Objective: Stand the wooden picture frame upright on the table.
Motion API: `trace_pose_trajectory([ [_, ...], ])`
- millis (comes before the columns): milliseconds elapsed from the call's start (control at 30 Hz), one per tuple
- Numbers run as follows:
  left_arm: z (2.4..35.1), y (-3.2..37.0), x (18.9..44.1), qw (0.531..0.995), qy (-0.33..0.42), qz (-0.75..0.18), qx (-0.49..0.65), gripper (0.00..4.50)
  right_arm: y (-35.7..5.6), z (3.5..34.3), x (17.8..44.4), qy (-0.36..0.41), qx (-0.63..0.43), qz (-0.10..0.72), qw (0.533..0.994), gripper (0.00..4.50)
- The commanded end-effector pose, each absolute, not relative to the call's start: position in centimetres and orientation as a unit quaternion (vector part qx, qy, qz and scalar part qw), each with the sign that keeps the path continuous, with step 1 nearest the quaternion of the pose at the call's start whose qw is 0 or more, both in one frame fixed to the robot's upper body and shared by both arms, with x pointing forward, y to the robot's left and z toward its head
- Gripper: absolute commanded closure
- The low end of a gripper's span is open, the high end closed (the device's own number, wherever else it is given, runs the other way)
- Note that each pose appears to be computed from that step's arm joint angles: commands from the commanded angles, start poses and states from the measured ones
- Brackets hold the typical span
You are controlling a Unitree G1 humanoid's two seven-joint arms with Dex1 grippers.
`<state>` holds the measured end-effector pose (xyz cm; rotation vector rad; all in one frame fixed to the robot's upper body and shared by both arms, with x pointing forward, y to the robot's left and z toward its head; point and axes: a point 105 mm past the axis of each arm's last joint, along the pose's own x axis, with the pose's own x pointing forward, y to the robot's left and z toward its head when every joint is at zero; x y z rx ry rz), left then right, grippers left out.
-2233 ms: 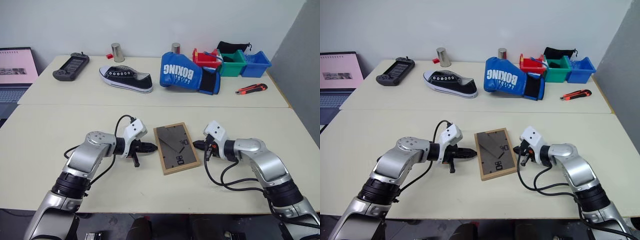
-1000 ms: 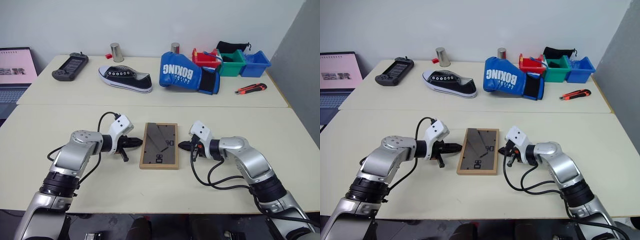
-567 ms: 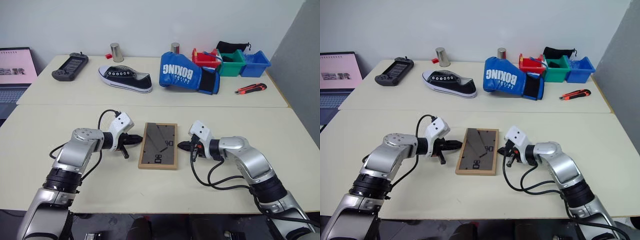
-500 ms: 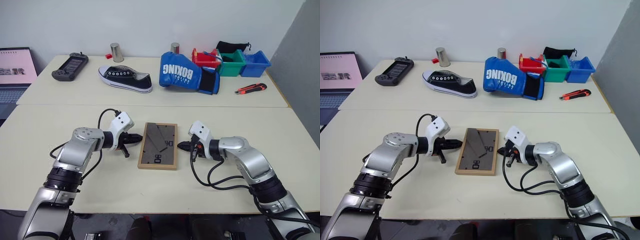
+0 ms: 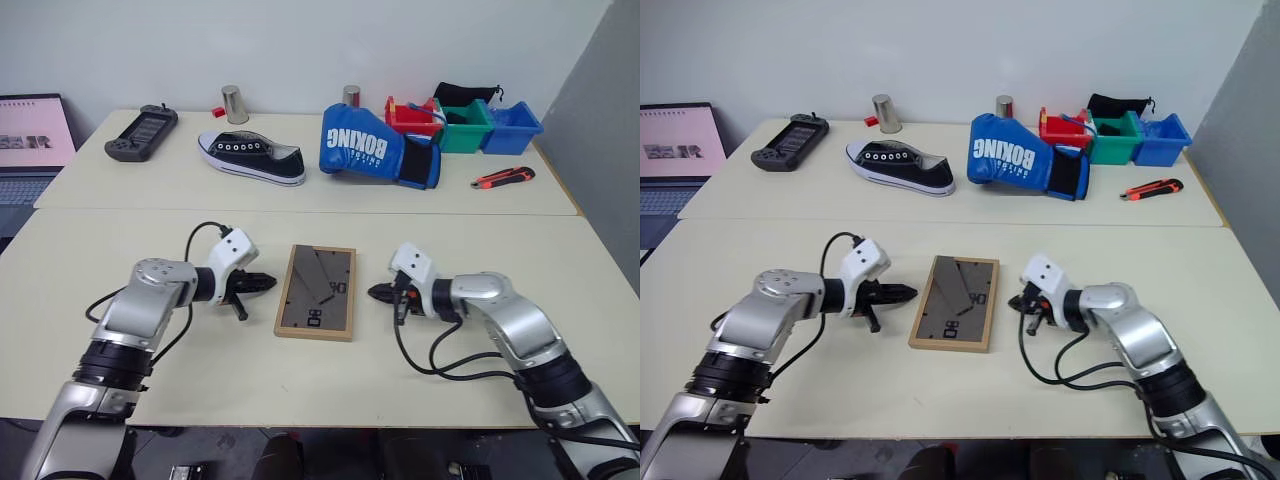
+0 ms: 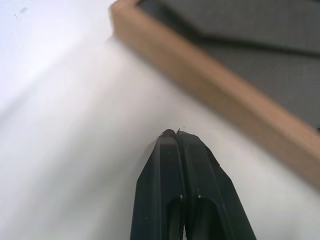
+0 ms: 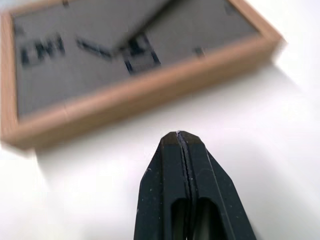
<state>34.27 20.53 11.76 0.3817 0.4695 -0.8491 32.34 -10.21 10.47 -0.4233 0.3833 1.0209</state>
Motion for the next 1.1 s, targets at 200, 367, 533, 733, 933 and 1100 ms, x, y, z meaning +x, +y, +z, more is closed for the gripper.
trace_pose_trajectory([
  [200,16.4,20.6,31.6,0.872,0.214,-0.440,-0.004,4.03,-13.2,15.3,32.7,0.126,-0.243,0.508,0.817,4.50],
  [367,15.8,20.5,28.9,0.832,0.298,-0.448,-0.136,2.91,-11.7,18.0,32.9,0.071,-0.249,0.553,0.792,4.50],
  [533,15.2,20.3,29.0,0.814,0.330,-0.429,-0.209,1.84,-10.3,18.9,33.4,0.042,-0.261,0.574,0.775,4.50],
  [733,14.1,20.3,29.4,0.806,0.359,-0.414,-0.224,0.52,-8.8,18.5,33.9,0.032,-0.267,0.590,0.761,4.50],
  [933,14.4,20.4,29.7,0.807,0.353,-0.416,-0.226,0.04,-8.1,18.0,34.4,0.031,-0.264,0.591,0.762,4.50],
  [1100,14.3,20.6,29.6,0.809,0.352,-0.413,-0.225,0.04,-8.0,17.9,34.5,0.030,-0.261,0.590,0.763,4.50],
])
